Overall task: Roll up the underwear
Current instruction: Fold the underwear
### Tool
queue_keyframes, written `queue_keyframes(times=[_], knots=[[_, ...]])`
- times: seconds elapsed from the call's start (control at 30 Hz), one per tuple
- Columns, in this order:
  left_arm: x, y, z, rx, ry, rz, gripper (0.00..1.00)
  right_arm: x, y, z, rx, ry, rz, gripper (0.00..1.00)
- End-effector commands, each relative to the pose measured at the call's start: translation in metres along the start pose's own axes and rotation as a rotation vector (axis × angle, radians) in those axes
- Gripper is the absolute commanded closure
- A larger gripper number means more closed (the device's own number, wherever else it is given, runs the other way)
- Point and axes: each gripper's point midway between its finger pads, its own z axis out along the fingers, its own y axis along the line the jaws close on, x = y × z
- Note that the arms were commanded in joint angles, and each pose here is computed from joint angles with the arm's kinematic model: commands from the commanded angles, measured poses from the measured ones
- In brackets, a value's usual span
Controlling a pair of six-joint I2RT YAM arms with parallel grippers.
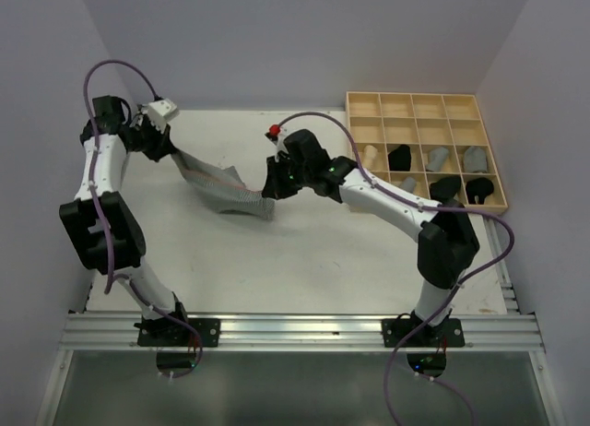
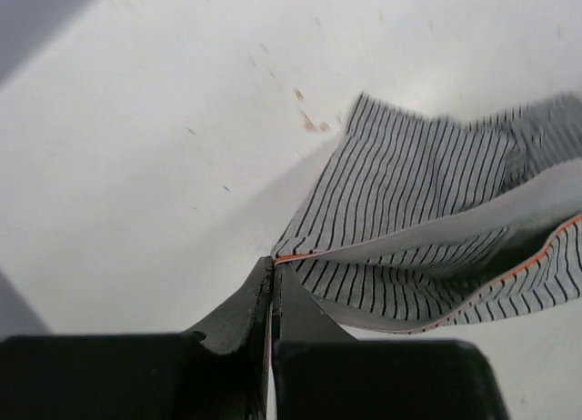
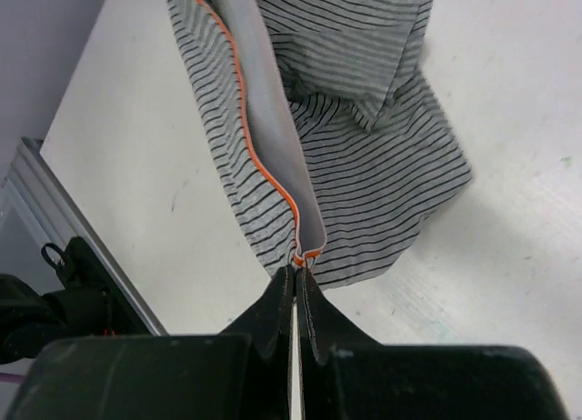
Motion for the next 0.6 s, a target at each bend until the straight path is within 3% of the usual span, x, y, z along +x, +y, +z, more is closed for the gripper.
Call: queue_keyframes(times=[0.0, 0.23, 0.4, 0.57], knots=[[-0.092, 0.025, -0.047, -0.184, -0.257, -0.064, 1.00, -0.052, -0.009, -0.033, 0.039, -0.141, -0.040, 1.00], [-0.143, 0.015, -0.093, -0.270, -0.417, -0.140, 1.00, -0.118, -0.036, -0.089, 0.104, -0.300, -0.035, 1.00], [-0.166, 0.009, -0.122, -0.369, -0.571, -0.235, 1.00, -0.135, -0.054, -0.114, 0.193, -0.347, -0.059, 1.00], [-0.162, 0.007, -0.110, -0.378, -0.569, -0.292, 1.00, -0.152, -0.074, -0.114, 0.223, -0.363, -0.052, 1.00]])
